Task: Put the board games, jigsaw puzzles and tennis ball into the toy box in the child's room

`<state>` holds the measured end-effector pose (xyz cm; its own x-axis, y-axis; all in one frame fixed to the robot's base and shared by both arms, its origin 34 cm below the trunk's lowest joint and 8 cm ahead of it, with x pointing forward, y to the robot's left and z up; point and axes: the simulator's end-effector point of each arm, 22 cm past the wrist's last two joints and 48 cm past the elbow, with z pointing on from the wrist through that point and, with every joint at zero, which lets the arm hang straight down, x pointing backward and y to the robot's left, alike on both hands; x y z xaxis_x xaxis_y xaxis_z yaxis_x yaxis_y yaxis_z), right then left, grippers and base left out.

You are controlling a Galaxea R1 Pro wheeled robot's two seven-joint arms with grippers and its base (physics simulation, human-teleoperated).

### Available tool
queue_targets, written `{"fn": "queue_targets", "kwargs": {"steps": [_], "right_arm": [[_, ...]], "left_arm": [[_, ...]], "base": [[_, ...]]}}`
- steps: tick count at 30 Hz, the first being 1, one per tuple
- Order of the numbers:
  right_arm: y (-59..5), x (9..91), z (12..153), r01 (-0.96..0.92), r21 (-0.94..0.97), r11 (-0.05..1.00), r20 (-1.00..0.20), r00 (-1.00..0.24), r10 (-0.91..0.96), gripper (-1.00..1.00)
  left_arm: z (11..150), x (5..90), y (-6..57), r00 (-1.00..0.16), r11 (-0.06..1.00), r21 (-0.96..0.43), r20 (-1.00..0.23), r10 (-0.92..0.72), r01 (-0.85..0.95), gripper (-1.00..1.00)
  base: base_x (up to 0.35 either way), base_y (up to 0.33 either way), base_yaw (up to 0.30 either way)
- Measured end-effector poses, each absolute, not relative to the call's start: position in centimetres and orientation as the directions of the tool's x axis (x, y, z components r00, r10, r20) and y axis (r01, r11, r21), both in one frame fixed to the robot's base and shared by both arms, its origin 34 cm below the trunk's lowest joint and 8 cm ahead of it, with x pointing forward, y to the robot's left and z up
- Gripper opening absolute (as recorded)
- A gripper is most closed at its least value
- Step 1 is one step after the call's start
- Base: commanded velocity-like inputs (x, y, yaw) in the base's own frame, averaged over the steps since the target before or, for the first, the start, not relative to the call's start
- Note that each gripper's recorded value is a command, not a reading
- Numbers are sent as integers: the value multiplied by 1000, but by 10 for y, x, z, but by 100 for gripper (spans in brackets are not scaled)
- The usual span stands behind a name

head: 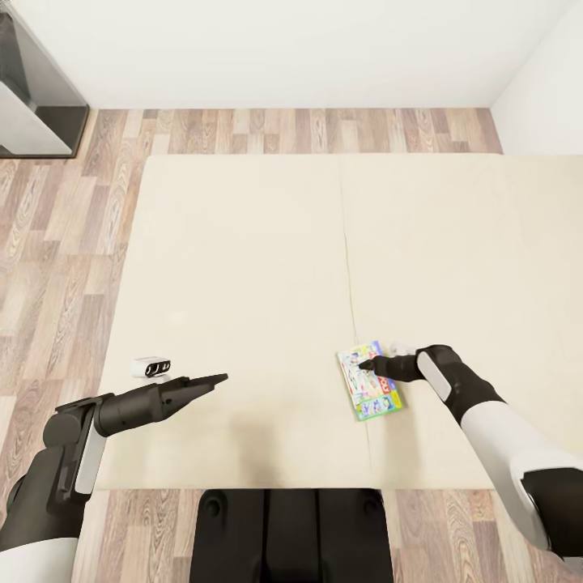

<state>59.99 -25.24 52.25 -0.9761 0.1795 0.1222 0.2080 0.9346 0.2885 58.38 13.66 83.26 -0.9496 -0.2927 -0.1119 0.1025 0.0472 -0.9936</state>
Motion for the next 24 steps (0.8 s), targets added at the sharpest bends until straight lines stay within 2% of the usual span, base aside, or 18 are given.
{"fn": "queue_targets", "kwargs": {"steps": [24], "right_arm": [[-241, 605, 530, 231, 319, 919, 124, -972, 201, 100]], "left_arm": [[839, 587, 137, -948, 47, -992, -125, -293, 116, 100]], "base": [[0, 0, 0]]}}
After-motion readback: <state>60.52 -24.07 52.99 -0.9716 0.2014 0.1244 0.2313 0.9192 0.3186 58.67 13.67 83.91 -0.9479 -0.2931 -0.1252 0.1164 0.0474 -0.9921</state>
